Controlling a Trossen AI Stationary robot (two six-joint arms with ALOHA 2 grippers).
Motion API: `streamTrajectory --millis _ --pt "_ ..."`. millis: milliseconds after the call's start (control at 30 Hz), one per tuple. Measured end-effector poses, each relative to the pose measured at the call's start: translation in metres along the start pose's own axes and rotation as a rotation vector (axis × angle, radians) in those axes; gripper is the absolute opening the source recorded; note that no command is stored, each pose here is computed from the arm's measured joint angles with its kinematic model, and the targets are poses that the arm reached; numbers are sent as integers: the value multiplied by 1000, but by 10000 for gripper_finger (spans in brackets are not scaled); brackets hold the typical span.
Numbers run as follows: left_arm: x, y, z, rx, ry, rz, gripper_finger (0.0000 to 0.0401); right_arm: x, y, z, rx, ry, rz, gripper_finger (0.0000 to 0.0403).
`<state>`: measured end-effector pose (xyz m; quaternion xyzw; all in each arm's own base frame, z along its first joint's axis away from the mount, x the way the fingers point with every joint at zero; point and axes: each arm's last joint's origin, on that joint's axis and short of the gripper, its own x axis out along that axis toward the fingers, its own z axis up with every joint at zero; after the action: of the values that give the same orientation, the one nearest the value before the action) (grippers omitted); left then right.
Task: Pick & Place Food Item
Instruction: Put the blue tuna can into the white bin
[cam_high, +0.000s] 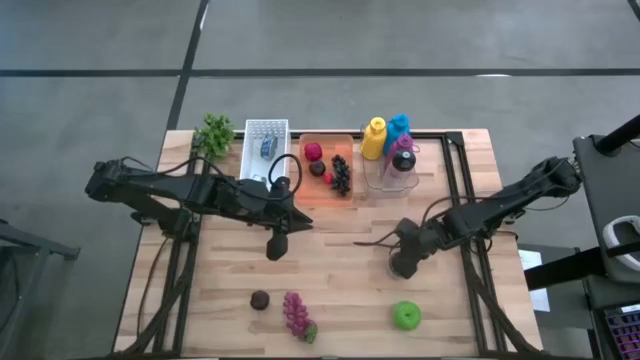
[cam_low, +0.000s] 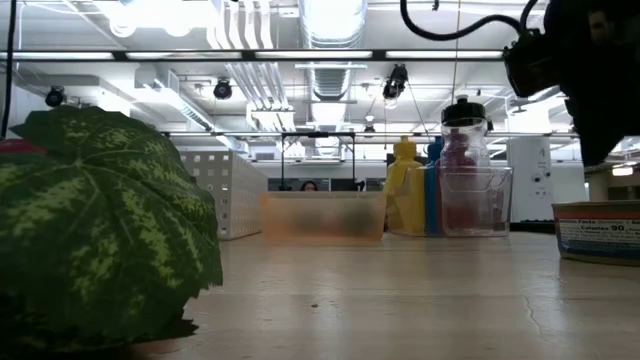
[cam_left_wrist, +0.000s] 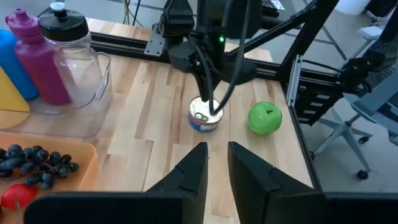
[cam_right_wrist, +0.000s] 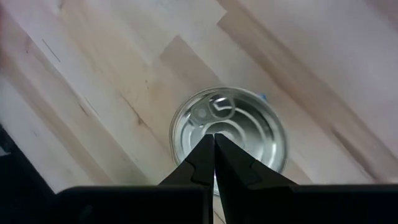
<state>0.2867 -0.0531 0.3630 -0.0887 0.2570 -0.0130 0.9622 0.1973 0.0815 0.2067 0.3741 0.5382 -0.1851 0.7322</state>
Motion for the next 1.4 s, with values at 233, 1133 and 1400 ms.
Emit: streamTrajectory --millis 233,1133,1400 --pt "0 0 -1 4 10 3 67 28 6 0 -18 68 -64 8" --pt "0 1 -2 5 24 6 67 72 52 42 -141 -24 -49 8" --pt "0 0 -3 3 25 4 67 79 74 69 -232 -46 -36 8"
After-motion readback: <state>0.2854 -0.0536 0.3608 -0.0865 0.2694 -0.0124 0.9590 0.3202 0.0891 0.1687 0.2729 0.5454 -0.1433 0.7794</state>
